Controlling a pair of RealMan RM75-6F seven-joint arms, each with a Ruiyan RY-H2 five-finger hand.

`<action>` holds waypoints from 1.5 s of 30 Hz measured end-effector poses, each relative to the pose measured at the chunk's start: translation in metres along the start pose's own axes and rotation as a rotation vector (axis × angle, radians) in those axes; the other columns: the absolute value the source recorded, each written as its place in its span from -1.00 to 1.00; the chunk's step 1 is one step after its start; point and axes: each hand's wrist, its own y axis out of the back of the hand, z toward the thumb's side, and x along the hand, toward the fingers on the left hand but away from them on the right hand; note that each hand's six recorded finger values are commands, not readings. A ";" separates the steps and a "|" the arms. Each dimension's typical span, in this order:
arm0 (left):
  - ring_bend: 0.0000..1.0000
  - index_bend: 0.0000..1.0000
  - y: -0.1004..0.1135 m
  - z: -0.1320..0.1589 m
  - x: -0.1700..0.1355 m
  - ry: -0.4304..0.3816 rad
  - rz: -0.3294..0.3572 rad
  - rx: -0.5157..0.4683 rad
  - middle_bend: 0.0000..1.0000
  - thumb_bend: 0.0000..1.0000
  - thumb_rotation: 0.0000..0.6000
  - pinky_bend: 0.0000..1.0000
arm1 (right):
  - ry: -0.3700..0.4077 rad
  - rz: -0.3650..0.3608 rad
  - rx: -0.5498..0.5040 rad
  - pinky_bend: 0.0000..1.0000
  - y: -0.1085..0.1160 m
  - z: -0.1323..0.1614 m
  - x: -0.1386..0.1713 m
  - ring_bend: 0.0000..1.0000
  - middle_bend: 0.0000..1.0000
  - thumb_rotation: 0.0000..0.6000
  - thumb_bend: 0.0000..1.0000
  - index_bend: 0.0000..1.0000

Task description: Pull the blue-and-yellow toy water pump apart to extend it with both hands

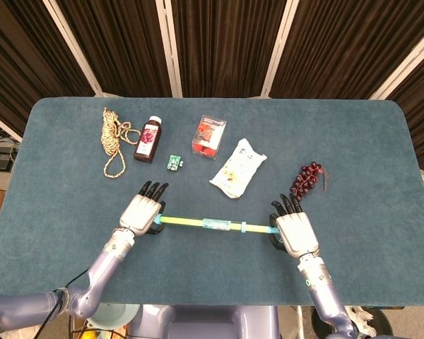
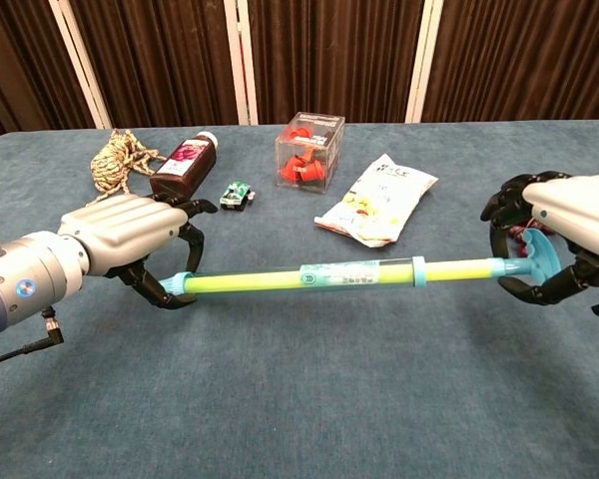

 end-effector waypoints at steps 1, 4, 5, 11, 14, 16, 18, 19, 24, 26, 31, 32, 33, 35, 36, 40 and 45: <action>-1.00 0.03 0.001 0.000 -0.001 -0.003 0.002 -0.004 -0.99 -0.27 1.00 -0.96 | -0.003 -0.002 -0.001 -0.98 0.001 -0.001 0.000 -0.84 -0.56 1.00 0.03 0.65; -1.00 0.03 0.007 0.001 -0.005 -0.014 0.008 -0.016 -0.99 -0.27 1.00 -0.96 | -0.011 -0.006 -0.012 -0.98 0.004 -0.003 -0.002 -0.84 -0.56 1.00 0.03 0.65; -1.00 0.03 0.009 0.002 -0.007 -0.019 0.011 -0.020 -0.99 -0.27 1.00 -0.96 | -0.013 -0.008 -0.013 -0.98 0.005 -0.004 -0.002 -0.84 -0.56 1.00 0.03 0.65; -1.00 0.04 0.023 0.003 -0.016 -0.041 0.033 -0.031 -0.99 -0.27 1.00 -0.96 | -0.017 -0.020 -0.003 -0.98 0.010 -0.006 -0.003 -0.84 -0.56 1.00 0.03 0.66; -1.00 0.04 0.029 0.001 -0.021 -0.048 0.040 -0.026 -0.99 -0.27 1.00 -0.96 | -0.020 -0.024 0.000 -0.98 0.011 -0.007 -0.004 -0.84 -0.56 1.00 0.03 0.66; -1.00 0.04 0.032 0.001 -0.024 -0.051 0.043 -0.024 -0.99 -0.27 1.00 -0.96 | -0.025 -0.025 0.002 -0.98 0.011 -0.009 -0.004 -0.84 -0.56 1.00 0.03 0.66; -1.00 0.04 0.035 0.000 -0.027 -0.056 0.046 -0.023 -0.99 -0.27 1.00 -0.96 | -0.028 -0.024 0.006 -0.98 0.011 -0.011 -0.004 -0.84 -0.56 1.00 0.03 0.66; -1.00 0.04 0.036 0.000 -0.029 -0.058 0.047 -0.023 -0.99 -0.27 1.00 -0.96 | -0.030 -0.024 0.007 -0.98 0.011 -0.012 -0.004 -0.84 -0.56 1.00 0.03 0.66; -1.00 0.04 0.039 -0.005 -0.038 -0.064 0.046 -0.011 -0.99 -0.27 1.00 -0.96 | -0.040 -0.022 0.015 -0.98 0.010 -0.018 -0.003 -0.84 -0.56 1.00 0.02 0.67; -1.00 0.04 0.040 -0.007 -0.042 -0.066 0.047 -0.009 -0.99 -0.27 1.00 -0.96 | -0.045 -0.022 0.018 -0.98 0.010 -0.021 -0.003 -0.84 -0.56 1.00 0.03 0.67; -1.00 0.04 0.042 -0.011 -0.051 -0.069 0.044 -0.012 -0.99 -0.27 1.00 -0.96 | -0.057 -0.020 0.023 -0.98 0.009 -0.028 -0.002 -0.84 -0.56 1.00 0.03 0.67; -1.00 0.04 0.041 -0.013 -0.053 -0.070 0.042 -0.011 -0.99 -0.27 1.00 -0.96 | -0.060 -0.020 0.024 -0.98 0.009 -0.030 -0.002 -0.84 -0.56 1.00 0.03 0.67; -1.00 0.04 0.041 -0.014 -0.054 -0.070 0.040 -0.010 -0.99 -0.27 1.00 -0.96 | -0.062 -0.020 0.024 -0.98 0.008 -0.031 -0.002 -0.84 -0.56 1.00 0.03 0.68; -1.00 0.04 0.040 -0.016 -0.058 -0.070 0.036 -0.007 -0.99 -0.27 1.00 -0.96 | -0.068 -0.018 0.024 -0.98 0.008 -0.034 -0.001 -0.84 -0.56 1.00 0.03 0.68; -1.00 0.04 0.039 -0.017 -0.059 -0.070 0.034 -0.006 -0.99 -0.27 1.00 -0.96 | -0.071 -0.017 0.025 -0.98 0.008 -0.035 -0.001 -0.84 -0.56 1.00 0.03 0.68; -1.00 0.04 0.038 -0.021 -0.065 -0.069 0.031 -0.007 -0.99 -0.27 1.00 -0.96 | -0.077 -0.018 0.029 -0.98 0.008 -0.040 0.000 -0.84 -0.56 1.00 0.03 0.68; -1.00 0.04 0.040 -0.027 -0.072 -0.067 0.031 -0.008 -0.99 -0.27 1.00 -0.96 | -0.091 -0.023 0.034 -0.98 0.009 -0.045 -0.001 -0.84 -0.56 1.00 0.03 0.68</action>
